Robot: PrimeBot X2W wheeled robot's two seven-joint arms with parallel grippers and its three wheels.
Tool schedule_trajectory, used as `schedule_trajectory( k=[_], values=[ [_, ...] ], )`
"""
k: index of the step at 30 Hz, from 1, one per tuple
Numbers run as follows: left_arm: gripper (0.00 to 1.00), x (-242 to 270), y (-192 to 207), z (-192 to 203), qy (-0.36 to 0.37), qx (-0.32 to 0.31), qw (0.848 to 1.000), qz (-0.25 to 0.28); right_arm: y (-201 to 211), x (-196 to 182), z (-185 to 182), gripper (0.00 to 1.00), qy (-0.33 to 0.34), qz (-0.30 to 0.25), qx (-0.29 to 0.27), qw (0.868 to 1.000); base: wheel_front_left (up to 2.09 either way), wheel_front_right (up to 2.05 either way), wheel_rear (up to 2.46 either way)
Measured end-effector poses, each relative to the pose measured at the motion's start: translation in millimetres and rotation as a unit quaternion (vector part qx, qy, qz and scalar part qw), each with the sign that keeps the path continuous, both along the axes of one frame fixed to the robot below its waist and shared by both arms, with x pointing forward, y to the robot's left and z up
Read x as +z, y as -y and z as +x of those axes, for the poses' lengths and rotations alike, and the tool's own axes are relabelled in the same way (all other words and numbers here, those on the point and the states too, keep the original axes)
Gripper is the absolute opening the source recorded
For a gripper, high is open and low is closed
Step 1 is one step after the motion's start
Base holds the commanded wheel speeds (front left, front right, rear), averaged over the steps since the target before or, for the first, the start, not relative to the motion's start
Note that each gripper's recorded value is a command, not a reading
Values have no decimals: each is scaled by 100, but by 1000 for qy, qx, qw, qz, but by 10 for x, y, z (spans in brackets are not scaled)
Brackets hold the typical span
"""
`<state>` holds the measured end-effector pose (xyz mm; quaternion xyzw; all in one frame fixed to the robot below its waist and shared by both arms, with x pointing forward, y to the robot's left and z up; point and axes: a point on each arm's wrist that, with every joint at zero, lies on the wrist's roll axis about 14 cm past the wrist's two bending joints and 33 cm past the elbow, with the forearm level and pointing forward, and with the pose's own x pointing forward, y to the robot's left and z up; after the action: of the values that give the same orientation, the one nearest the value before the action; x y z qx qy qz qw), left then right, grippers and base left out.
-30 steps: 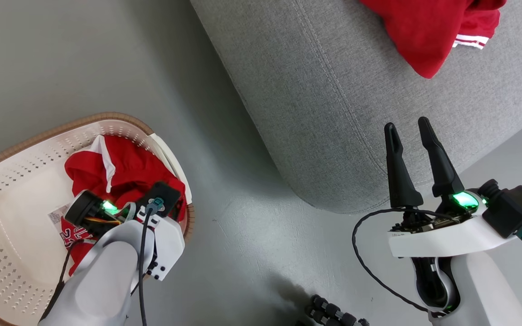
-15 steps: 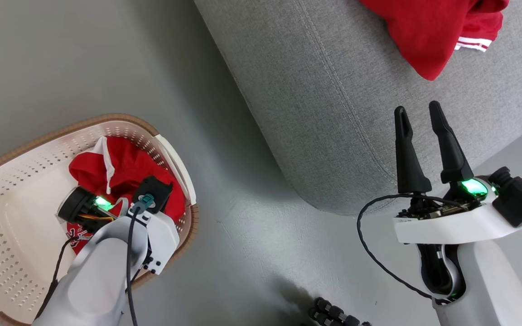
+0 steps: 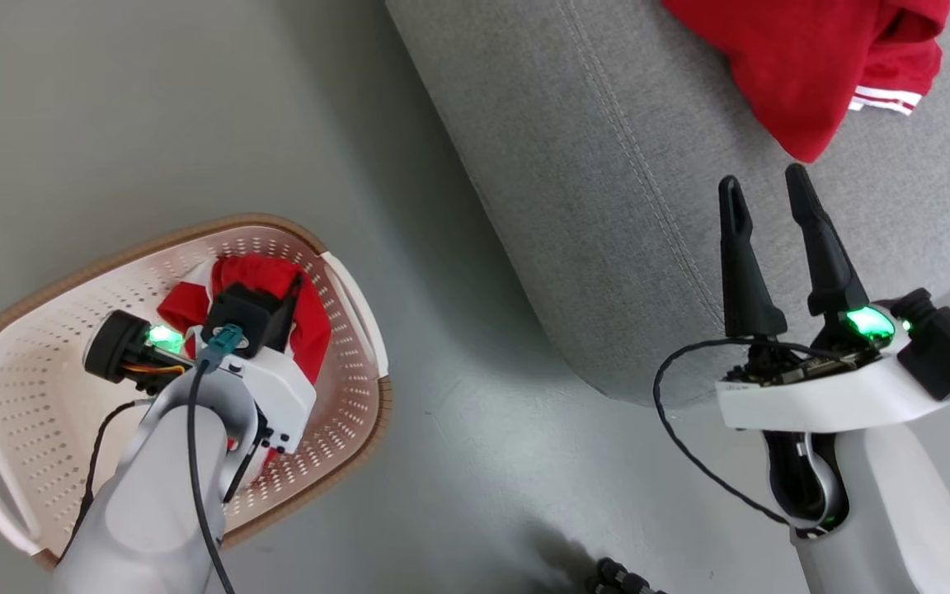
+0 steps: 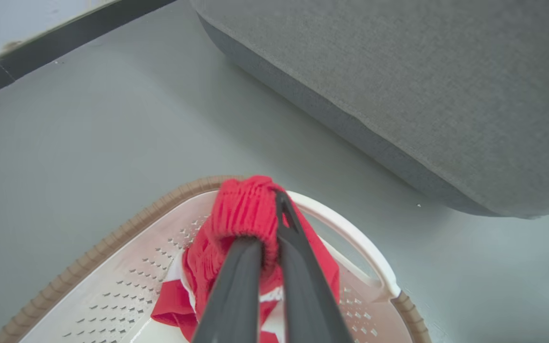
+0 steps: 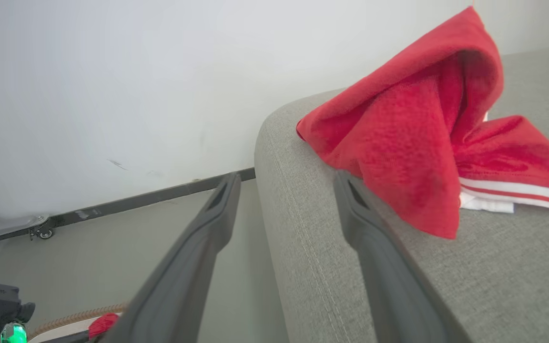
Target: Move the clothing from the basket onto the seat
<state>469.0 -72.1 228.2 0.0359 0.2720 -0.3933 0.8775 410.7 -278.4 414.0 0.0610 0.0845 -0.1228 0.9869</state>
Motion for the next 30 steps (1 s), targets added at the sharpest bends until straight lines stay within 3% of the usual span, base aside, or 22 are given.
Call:
schedule_trajectory(
  k=[16, 30],
  values=[
    [0, 623, -379, 436, 79, 110, 990, -29, -272, 208, 286, 100, 39, -20, 55, 998, 0, 0, 0],
    [0, 1573, -849, 793, 179, 215, 957, -73, -589, 434, 462, 100, 75, -30, 106, 991, 0, 0, 0]
  ],
)
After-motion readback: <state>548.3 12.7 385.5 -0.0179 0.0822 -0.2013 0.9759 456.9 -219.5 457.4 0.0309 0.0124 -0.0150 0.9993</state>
